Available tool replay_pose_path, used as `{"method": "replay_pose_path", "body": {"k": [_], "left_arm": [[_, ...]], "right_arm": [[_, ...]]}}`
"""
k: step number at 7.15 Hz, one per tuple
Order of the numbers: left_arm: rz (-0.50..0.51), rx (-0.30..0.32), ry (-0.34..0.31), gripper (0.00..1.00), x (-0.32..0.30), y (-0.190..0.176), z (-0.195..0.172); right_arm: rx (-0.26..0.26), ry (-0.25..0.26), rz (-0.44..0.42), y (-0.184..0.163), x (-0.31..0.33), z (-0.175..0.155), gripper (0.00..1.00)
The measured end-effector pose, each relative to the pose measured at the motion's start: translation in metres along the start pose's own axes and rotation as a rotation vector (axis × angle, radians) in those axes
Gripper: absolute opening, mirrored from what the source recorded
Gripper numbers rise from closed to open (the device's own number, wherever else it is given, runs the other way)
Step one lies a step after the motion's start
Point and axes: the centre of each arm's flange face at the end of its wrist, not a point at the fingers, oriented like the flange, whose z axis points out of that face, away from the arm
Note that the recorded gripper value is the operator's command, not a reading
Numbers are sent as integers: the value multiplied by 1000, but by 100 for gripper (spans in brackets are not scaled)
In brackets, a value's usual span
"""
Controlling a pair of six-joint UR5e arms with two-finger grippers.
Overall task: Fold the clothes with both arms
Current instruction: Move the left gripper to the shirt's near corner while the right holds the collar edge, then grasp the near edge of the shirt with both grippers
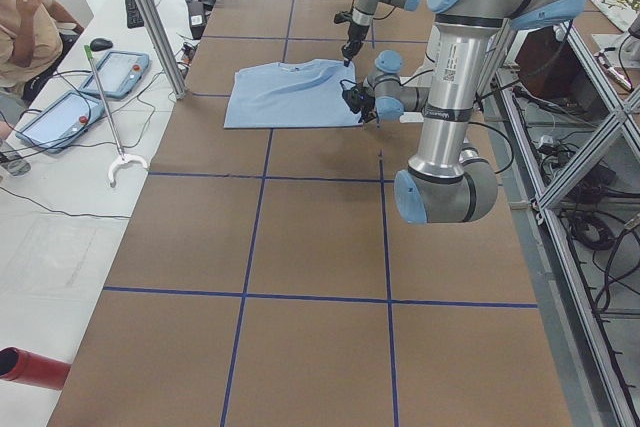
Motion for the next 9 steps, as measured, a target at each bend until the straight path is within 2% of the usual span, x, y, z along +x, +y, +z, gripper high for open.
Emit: {"method": "replay_pose_path", "body": {"k": [4, 7, 8, 9], "left_arm": [[-7, -10, -25, 59, -9, 11, 7], [-10, -14, -31, 47, -13, 15, 9], [-10, -14, -32, 33, -13, 15, 9], [-10, -13, -33, 3, -13, 15, 9]], "right_arm": [[-2, -3, 0, 0, -1, -2, 0], [-2, -5, 0, 1, -1, -2, 0], [-3, -5, 0, 1, -1, -3, 0], [-2, -6, 1, 0, -2, -3, 0]]}}
